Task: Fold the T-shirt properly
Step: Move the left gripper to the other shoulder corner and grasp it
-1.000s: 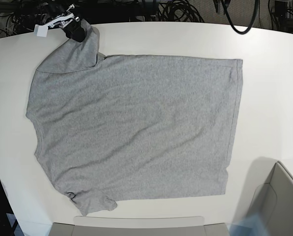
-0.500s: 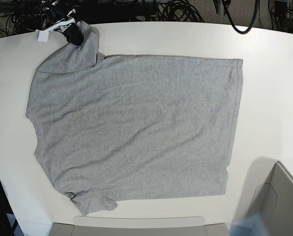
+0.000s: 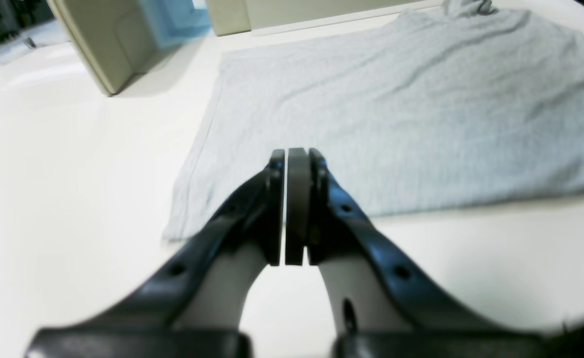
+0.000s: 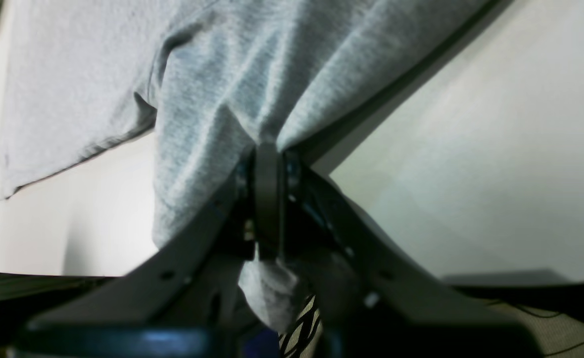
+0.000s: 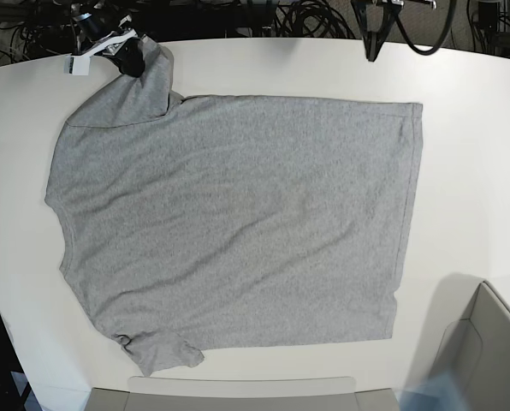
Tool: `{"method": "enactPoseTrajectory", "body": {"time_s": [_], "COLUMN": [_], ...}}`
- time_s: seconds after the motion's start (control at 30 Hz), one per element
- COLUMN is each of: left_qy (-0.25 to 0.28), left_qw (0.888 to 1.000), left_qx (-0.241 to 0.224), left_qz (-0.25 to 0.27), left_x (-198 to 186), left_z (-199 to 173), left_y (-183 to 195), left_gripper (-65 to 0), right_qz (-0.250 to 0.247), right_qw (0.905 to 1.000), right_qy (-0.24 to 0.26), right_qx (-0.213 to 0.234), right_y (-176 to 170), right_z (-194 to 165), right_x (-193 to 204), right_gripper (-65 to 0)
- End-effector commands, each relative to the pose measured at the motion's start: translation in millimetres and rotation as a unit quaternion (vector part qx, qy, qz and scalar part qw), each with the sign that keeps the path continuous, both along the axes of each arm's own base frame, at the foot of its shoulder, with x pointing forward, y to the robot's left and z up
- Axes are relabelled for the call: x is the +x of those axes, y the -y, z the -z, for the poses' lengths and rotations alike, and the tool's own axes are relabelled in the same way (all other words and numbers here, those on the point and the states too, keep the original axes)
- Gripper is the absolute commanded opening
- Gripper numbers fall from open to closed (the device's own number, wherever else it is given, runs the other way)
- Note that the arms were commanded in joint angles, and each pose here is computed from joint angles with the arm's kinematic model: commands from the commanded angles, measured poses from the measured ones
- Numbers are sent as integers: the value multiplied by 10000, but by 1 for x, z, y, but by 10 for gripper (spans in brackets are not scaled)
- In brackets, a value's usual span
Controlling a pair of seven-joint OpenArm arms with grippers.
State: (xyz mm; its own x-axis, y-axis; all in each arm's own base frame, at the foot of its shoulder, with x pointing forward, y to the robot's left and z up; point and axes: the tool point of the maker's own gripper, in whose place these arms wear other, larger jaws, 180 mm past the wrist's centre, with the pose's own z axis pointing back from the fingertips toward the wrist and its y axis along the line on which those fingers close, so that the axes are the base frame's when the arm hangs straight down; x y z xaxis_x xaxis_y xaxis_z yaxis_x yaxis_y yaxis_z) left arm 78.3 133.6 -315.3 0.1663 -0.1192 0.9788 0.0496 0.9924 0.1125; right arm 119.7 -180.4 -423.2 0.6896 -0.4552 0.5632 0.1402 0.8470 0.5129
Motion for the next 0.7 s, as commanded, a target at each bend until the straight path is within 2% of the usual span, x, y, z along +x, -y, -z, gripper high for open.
{"method": "enactPoseTrajectory", "body": {"time_s": [0.0, 0.03, 0.1, 0.17, 0.3, 0.43, 0.53, 0.63, 0.67], "left_qy": [-46, -180, -501, -888, -1167, -1012, -1350, -1950, -2224], "left_qw": [9998, 9990, 9926, 9779, 9563, 9558, 9501, 9337, 9250], "left_qx": [-165, -377, -1095, -1891, -2667, -2694, -2706, -2860, -2914], "left_qz": [-125, -159, -130, -100, -280, -602, -770, -919, -999], "left_x": [4, 10, 31, 45, 66, 79, 85, 95, 95], "left_z": [-9, -9, -6, 1, 9, 3, 13, 31, 40], "left_y": [-1, -2, -3, -6, -41, -79, -99, -117, -124], "left_gripper": [-605, -598, -584, -556, -476, -426, -377, -341, -336], "right_qz": [-64, -76, -82, -82, -92, -97, -97, -101, -101], "right_qw": [9999, 9999, 9998, 9998, 9998, 9998, 9998, 9998, 9998], "right_qy": [-83, -61, -56, -48, -71, -86, -86, -73, -65], "right_qx": [-136, -140, -148, -148, -159, -175, -175, -181, -181], "right_y": [3, 3, 3, 3, 4, 5, 5, 5, 5], "right_z": [0, -1, -2, -2, -1, -1, -1, -1, -2], "right_x": [-3, -2, -1, -1, -2, -4, -4, -2, -2], "right_gripper": [-650, -650, -650, -650, -650, -650, -650, -650, -650]}}
